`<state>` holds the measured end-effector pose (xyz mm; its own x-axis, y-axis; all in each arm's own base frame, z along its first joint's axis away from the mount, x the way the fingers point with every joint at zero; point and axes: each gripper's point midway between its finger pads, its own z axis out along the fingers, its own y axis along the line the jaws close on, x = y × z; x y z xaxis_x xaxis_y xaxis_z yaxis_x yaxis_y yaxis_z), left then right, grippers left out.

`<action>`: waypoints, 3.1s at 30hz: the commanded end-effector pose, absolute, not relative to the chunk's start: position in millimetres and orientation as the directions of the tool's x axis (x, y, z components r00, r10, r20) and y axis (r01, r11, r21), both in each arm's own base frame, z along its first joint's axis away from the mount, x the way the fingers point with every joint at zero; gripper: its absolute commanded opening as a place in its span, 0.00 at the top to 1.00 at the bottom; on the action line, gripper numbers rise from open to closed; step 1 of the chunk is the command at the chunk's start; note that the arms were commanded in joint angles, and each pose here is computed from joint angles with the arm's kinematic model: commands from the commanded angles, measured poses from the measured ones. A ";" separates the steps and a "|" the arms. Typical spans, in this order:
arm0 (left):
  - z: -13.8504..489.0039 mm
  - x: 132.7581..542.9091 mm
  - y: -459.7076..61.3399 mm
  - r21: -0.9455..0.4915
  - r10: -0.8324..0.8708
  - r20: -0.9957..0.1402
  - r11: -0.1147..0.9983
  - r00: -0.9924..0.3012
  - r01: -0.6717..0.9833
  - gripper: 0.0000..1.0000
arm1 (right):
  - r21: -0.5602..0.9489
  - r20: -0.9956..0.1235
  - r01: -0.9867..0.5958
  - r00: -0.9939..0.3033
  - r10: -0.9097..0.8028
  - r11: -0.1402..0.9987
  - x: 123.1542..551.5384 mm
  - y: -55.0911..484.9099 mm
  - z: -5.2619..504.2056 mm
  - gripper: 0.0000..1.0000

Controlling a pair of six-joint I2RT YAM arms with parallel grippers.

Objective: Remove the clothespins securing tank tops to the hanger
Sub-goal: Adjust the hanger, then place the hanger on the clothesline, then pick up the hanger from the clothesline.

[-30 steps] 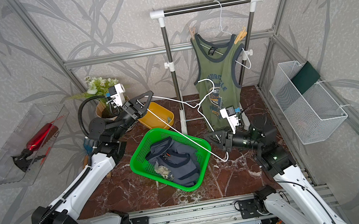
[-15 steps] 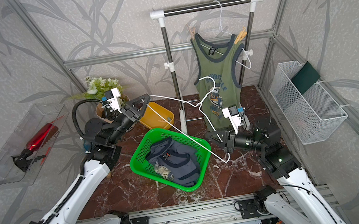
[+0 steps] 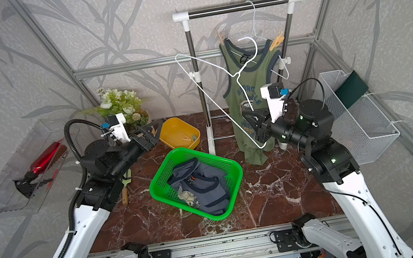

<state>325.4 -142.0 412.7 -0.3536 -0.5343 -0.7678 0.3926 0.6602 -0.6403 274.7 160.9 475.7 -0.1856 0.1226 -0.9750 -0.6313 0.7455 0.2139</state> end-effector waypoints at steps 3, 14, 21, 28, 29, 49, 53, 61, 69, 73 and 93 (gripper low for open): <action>391.8 323.9 -138.4 -0.591 -0.457 -0.797 0.723 -0.395 0.358 0.01 | 0.065 -0.994 -0.472 -0.103 0.017 0.879 326.3 140.7 476.9 1.00; 363.0 332.3 -150.2 -0.620 -0.430 -0.760 0.706 -0.487 0.343 0.01 | -0.047 -0.999 -0.344 -0.002 -0.051 0.938 401.9 139.4 504.3 1.00; 349.7 339.7 -153.8 -0.626 -0.419 -0.744 0.708 -0.521 0.326 0.01 | -0.062 -0.998 -0.336 0.005 -0.064 0.940 433.6 146.2 524.8 1.00; 334.5 344.1 -162.7 -0.667 -0.422 -0.699 0.677 -0.578 0.312 0.02 | -0.048 -0.998 -0.313 -0.011 -0.055 0.949 486.4 156.5 517.0 1.00; 332.1 344.1 -162.2 -0.663 -0.416 -0.699 0.683 -0.582 0.307 0.02 | -0.045 -0.998 -0.308 -0.021 -0.054 0.950 494.7 157.4 513.9 1.00; 303.7 354.7 -173.2 -0.698 -0.407 -0.645 0.658 -0.647 0.282 0.02 | -0.056 -0.958 -0.312 -0.250 -0.139 0.948 552.0 167.8 444.5 1.00; 302.2 356.2 -175.1 -0.707 -0.412 -0.639 0.648 -0.650 0.284 0.03 | -0.072 -0.956 -0.314 -0.250 -0.156 0.947 533.9 165.0 445.9 1.00; 300.6 355.5 -184.2 -0.733 -0.414 -0.627 0.599 -0.659 0.321 0.03 | -0.078 -0.966 -0.311 -0.210 -0.149 0.947 490.6 151.6 464.2 0.46; 303.6 351.9 -181.4 -0.724 -0.417 -0.641 0.608 -0.644 0.327 0.03 | -0.120 -0.977 -0.207 -0.148 -0.152 0.971 407.7 95.0 499.7 0.29; 304.0 352.4 -183.2 -0.727 -0.416 -0.639 0.602 -0.647 0.331 0.04 | -0.090 -0.989 -0.118 -0.105 -0.102 0.989 371.1 54.6 508.8 0.28; 300.4 353.8 -190.5 -0.724 -0.397 -0.637 0.603 -0.661 0.335 0.04 | 0.059 -0.998 -0.042 0.020 0.060 0.997 444.4 -9.8 526.9 0.25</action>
